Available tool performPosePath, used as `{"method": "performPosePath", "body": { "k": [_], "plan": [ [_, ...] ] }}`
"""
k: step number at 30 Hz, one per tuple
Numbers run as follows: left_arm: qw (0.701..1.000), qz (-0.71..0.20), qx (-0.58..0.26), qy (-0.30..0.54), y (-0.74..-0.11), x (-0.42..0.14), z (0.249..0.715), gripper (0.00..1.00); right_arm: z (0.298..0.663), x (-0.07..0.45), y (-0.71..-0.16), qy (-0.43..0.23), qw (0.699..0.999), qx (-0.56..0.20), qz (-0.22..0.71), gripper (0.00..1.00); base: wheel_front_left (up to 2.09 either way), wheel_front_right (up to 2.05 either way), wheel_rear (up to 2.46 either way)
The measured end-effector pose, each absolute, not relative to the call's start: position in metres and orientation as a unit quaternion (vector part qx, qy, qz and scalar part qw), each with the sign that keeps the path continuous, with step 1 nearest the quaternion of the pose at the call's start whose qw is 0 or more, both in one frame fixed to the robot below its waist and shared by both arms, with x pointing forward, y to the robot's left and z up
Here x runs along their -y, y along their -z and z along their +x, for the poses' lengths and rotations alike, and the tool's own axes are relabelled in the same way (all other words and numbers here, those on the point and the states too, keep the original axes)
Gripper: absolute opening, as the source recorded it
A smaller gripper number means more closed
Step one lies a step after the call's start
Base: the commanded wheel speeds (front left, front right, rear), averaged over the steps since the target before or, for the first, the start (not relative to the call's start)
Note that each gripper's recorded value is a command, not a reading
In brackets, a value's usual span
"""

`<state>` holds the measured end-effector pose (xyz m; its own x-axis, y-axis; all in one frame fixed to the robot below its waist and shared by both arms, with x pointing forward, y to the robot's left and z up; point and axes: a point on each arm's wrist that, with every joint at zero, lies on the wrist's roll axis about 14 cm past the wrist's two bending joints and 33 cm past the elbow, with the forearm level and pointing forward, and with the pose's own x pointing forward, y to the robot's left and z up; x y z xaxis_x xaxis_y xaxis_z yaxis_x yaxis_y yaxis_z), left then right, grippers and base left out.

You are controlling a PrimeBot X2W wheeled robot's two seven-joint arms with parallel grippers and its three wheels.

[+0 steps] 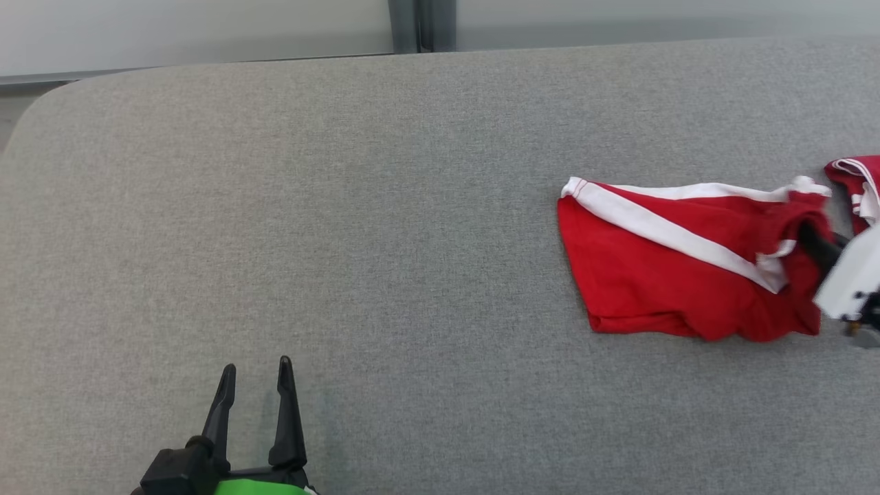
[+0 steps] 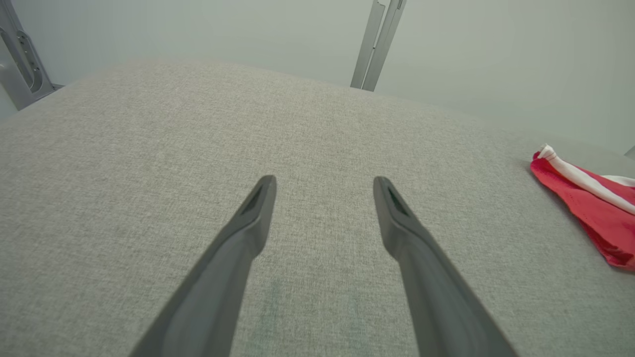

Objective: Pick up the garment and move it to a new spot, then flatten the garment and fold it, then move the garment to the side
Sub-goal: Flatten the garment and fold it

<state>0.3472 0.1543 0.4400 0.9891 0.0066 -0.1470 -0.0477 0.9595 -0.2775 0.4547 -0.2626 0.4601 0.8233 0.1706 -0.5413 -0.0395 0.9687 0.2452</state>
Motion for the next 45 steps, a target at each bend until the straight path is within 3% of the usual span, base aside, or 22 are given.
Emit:
{"method": "performPosePath", "body": {
  "k": [8,17,18,19,21,22,23,25,37,41,45],
  "plan": [
    [0.986,-0.144,-0.085,0.010,-0.433,-0.138,0.357,1.00,0.467,0.110,-0.475,-0.175,0.935,-0.265,0.155,0.00,0.00,0.00,0.00],
    [0.986,-0.142,-0.088,-0.009,-0.429,-0.150,0.358,1.00,0.467,0.083,-0.444,-0.187,0.932,-0.298,0.090,0.01,0.00,0.00,0.00],
    [0.986,-0.142,-0.090,-0.013,-0.427,-0.152,0.357,1.00,0.467,0.082,-0.442,-0.188,0.931,-0.301,0.084,0.07,0.00,0.00,0.00],
    [0.985,-0.142,-0.093,-0.015,-0.426,-0.153,0.356,1.00,0.466,0.083,-0.439,-0.188,0.931,-0.303,0.079,0.27,0.00,0.00,0.00],
    [0.985,-0.141,-0.096,-0.018,-0.423,-0.155,0.354,1.00,0.465,0.086,-0.436,-0.188,0.930,-0.306,0.073,0.41,0.00,0.00,0.00],
    [0.985,-0.141,-0.097,-0.019,-0.423,-0.155,0.354,1.00,0.464,0.086,-0.435,-0.191,0.930,-0.308,0.067,0.43,0.00,0.00,0.00],
    [0.985,-0.141,-0.099,-0.020,-0.422,-0.156,0.353,1.00,0.462,0.086,-0.435,-0.194,0.929,-0.310,0.061,0.68,0.00,0.00,0.00],
    [0.984,-0.146,-0.100,-0.023,-0.421,-0.157,0.352,1.00,0.458,0.088,-0.435,-0.198,0.929,-0.310,0.048,1.00,0.00,0.00,0.00],
    [0.984,-0.148,-0.090,-0.037,-0.428,-0.166,0.341,1.00,0.424,0.101,-0.512,-0.227,0.961,-0.150,0.037,1.00,0.00,0.00,0.00],
    [0.985,-0.147,-0.073,-0.047,-0.438,-0.173,0.337,1.00,0.409,0.145,-0.547,-0.178,0.983,-0.043,0.029,1.00,0.00,0.00,0.00],
    [0.987,-0.142,-0.050,-0.049,-0.452,-0.178,0.337,1.00,0.386,0.196,-0.538,-0.116,0.993,0.007,-0.024,1.00,0.00,0.00,0.00]
  ]
}}
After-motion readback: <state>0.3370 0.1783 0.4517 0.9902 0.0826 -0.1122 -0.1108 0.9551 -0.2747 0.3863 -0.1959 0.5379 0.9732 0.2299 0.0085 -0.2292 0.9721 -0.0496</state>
